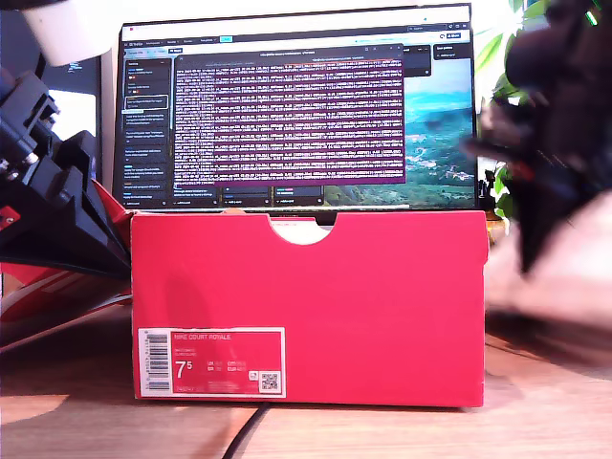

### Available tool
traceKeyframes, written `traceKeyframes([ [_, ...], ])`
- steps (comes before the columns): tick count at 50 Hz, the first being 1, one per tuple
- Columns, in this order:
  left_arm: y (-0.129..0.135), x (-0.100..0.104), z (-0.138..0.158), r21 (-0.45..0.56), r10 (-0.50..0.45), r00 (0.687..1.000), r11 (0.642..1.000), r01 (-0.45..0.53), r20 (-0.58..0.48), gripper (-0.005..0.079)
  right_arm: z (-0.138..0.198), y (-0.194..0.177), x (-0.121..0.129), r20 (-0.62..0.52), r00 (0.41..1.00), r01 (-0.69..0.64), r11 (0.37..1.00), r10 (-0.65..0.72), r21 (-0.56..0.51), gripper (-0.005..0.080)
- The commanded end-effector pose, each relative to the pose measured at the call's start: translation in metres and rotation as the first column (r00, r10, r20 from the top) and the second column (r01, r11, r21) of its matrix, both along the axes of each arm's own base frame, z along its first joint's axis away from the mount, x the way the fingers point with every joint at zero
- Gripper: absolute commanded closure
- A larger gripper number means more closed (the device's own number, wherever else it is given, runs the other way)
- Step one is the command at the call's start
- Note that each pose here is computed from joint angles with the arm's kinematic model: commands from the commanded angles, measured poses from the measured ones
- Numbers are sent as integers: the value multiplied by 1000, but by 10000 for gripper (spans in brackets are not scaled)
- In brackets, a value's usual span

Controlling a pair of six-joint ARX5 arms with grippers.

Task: Pack the white shoes by picking the first shoe and placing it inside the red shoebox, left side, then picking and rotating the second shoe and placing it in the shoebox

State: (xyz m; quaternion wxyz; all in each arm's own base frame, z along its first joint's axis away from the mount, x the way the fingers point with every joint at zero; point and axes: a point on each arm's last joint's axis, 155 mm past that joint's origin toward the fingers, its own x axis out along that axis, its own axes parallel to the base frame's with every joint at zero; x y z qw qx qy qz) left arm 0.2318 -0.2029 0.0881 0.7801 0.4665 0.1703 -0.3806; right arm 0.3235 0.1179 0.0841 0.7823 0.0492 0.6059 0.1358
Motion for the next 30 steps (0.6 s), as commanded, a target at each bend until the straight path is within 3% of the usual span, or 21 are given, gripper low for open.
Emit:
traceKeyframes([
  [1,0,1,-2,3,0,1000,1000,0,0,762,36,5,9,90,995,31,999,-34,38,765],
  [18,1,0,-4,9,0,1000,1000,0,-7,762,116,28,11,209,954,157,950,-217,268,765],
  [30,1,0,-4,9,0,1000,1000,0,-7,762,167,88,16,219,936,120,838,-274,532,765],
])
